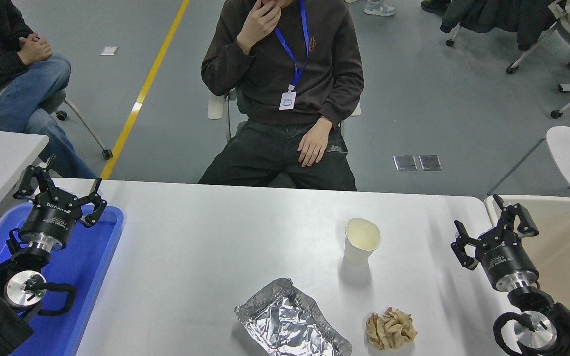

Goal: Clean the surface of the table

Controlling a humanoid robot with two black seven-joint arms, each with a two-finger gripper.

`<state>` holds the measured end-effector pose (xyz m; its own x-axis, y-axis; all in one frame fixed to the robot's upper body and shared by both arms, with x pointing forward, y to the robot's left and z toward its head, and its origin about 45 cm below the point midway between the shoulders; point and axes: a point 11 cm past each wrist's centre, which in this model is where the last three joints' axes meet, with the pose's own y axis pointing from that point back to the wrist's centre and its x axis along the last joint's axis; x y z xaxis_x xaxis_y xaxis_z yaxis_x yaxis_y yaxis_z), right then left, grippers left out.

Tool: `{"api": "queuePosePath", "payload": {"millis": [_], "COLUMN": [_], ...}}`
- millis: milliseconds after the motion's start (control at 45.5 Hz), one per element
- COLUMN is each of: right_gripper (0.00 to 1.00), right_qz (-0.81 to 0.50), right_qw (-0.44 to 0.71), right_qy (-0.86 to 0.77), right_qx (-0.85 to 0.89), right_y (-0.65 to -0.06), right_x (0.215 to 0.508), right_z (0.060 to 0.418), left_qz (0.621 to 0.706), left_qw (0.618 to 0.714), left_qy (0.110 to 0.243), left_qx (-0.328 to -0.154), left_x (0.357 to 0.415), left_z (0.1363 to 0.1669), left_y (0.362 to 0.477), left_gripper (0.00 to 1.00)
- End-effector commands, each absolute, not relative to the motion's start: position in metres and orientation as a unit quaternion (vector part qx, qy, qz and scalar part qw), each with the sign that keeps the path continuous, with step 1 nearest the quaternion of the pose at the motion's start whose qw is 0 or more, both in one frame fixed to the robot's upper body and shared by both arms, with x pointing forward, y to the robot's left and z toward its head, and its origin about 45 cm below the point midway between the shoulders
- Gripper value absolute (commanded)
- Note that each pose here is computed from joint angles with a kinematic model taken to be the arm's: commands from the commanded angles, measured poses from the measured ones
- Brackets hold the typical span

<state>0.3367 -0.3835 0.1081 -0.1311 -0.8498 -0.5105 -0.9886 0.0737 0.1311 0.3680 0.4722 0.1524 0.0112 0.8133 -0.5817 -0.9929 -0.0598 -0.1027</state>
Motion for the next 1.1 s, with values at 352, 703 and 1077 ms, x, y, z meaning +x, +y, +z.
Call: {"api": "queuePosePath", "payload": {"millis": [352,703,1077], "right_gripper": [0.99,0.99,0.99], "right_qz": [0.217,0.213,0.199], "right_qw": [0.163,0.165,0.134], "right_qy": [0.711,0.71,0.708], "right_qx": [-0.648,-0.65,-0.665], "right_y": [-0.38,-0.379,-0.386], "right_x": [0.351,0.354,0.352], "right_z": [0.121,0.125,0.126], "left_qz": [0.6809,0.6795,0.6795], "left_qw": [0.663,0.6638,0.6638], "left_qy": [0.175,0.175,0.175], "left_qx": [-0.257,-0.258,-0.258], "left_x": [0.3681,0.3688,0.3688], "left_z": [0.1521,0.1529,0.1529], "left_y": [0.472,0.471,0.471], "left_gripper": [1.0,1.0,1.0]}}
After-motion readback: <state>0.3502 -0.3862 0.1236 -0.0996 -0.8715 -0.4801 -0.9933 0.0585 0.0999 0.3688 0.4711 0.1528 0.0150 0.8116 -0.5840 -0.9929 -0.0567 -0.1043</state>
